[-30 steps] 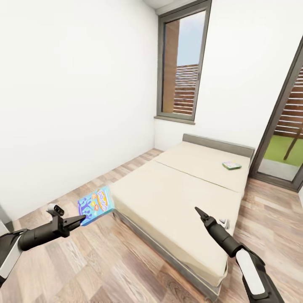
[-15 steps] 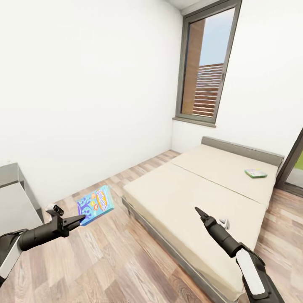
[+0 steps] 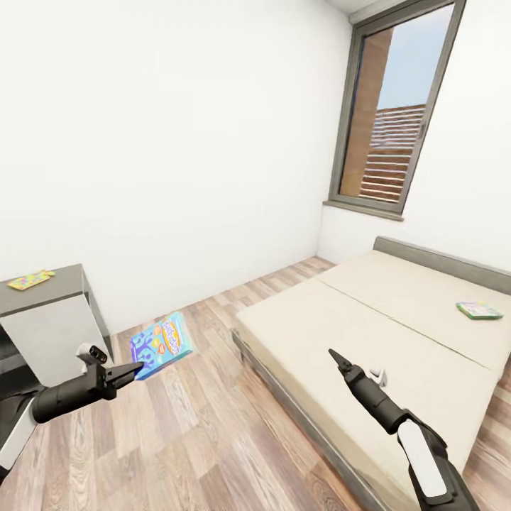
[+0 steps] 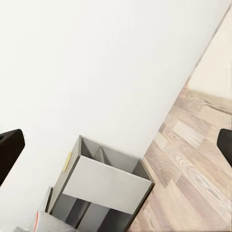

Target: Put all the toys in the child's room - the three board games (two on the bed and one on the table), the two jigsaw puzzles on the table, and the tennis ball on the table - inside the toy box on the table in the child's room.

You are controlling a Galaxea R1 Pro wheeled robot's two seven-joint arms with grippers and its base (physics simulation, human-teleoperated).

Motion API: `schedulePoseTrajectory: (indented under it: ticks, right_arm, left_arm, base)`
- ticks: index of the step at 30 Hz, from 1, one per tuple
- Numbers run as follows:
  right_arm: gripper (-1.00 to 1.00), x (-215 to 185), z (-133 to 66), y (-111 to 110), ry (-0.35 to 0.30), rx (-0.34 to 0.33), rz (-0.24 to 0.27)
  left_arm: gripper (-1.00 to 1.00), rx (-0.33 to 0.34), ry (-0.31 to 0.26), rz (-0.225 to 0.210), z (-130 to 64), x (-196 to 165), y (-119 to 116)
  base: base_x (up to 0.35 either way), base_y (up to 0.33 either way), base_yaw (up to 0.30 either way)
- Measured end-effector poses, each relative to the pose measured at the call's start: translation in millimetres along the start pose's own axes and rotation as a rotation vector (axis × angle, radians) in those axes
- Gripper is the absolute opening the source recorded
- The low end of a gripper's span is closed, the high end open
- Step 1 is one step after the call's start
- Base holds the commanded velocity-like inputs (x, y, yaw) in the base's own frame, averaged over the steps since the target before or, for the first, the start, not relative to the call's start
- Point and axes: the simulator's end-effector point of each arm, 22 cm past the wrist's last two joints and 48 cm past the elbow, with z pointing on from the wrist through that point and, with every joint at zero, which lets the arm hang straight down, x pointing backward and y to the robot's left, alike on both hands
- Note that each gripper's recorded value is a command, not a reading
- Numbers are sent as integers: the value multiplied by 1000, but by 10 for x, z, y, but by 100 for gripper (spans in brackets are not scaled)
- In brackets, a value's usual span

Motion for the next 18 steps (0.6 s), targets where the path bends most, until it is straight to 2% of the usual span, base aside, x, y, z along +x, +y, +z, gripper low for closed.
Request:
schedulePoseTrajectory:
  ticks: [18]
  right_arm:
    - [100,-90,-44,200,0,0,0]
  left_arm:
    - [-100,1,0,4,6,-60,-222]
  base:
    - [0,0,288]
